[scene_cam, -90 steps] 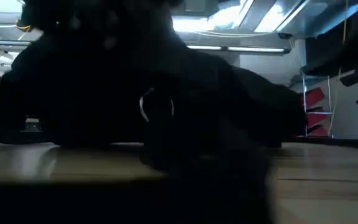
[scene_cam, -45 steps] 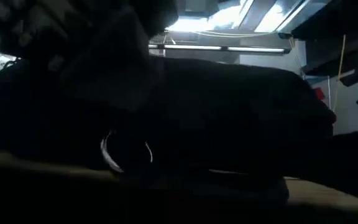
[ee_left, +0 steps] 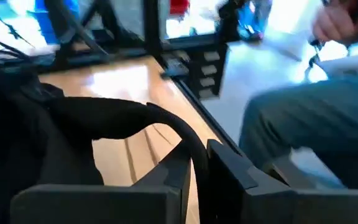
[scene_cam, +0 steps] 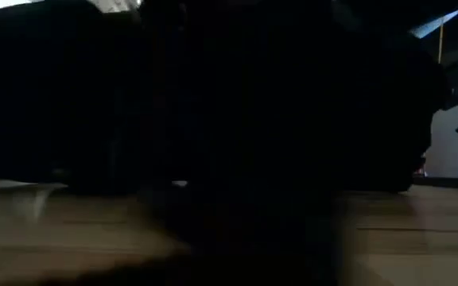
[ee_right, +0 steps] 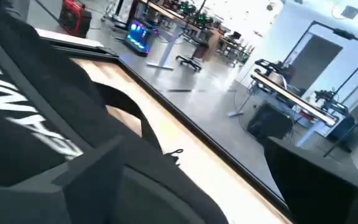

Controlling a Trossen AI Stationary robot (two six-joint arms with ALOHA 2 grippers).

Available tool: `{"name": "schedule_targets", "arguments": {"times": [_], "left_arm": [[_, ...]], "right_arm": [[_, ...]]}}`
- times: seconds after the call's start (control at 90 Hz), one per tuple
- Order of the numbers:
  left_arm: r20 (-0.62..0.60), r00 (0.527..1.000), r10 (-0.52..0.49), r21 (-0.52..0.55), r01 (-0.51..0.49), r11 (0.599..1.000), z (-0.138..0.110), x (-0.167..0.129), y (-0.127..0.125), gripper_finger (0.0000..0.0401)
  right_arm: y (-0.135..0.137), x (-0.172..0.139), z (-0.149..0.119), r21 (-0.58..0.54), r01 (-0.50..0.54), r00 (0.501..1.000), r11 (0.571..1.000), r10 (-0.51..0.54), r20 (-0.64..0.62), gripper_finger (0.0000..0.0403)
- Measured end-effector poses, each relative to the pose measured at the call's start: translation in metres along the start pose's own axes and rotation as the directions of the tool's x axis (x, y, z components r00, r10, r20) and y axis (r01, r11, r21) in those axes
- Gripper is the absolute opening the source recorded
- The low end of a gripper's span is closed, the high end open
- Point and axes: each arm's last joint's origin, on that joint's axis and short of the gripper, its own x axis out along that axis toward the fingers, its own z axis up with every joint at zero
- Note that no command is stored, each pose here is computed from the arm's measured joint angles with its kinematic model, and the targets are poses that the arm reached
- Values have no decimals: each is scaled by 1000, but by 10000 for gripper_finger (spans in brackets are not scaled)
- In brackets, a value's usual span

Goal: Unpack backpack
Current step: Move the black backpack to the center of the table, then return to Home Position

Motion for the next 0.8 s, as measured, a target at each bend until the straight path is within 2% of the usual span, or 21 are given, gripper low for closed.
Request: {"name": "schedule_targets", "arguments": {"times": [0.144,0.211,0.311,0.411,0.611,0.8], "left_arm": [[-165,986,-15,11,17,1000,-15,-2,1,33],[-242,970,11,-13,-15,1000,-23,-3,7,33],[-260,960,106,-78,-130,988,-28,-4,17,33],[-245,960,134,-148,-174,974,-23,-6,27,44],[-245,959,144,-174,-190,966,-16,-12,35,132],[-370,906,206,-129,-270,954,-16,-29,49,233]], "right_arm": [[0,2,0,4,-26,999,1000,26,-30,337],[2,4,-1,10,-64,996,998,65,-69,327],[4,4,0,28,-99,991,995,101,-88,320],[7,3,3,26,-125,988,992,127,-82,320],[13,3,12,3,-166,985,986,165,-55,319],[14,3,13,-11,-181,982,983,180,-56,319]]}}
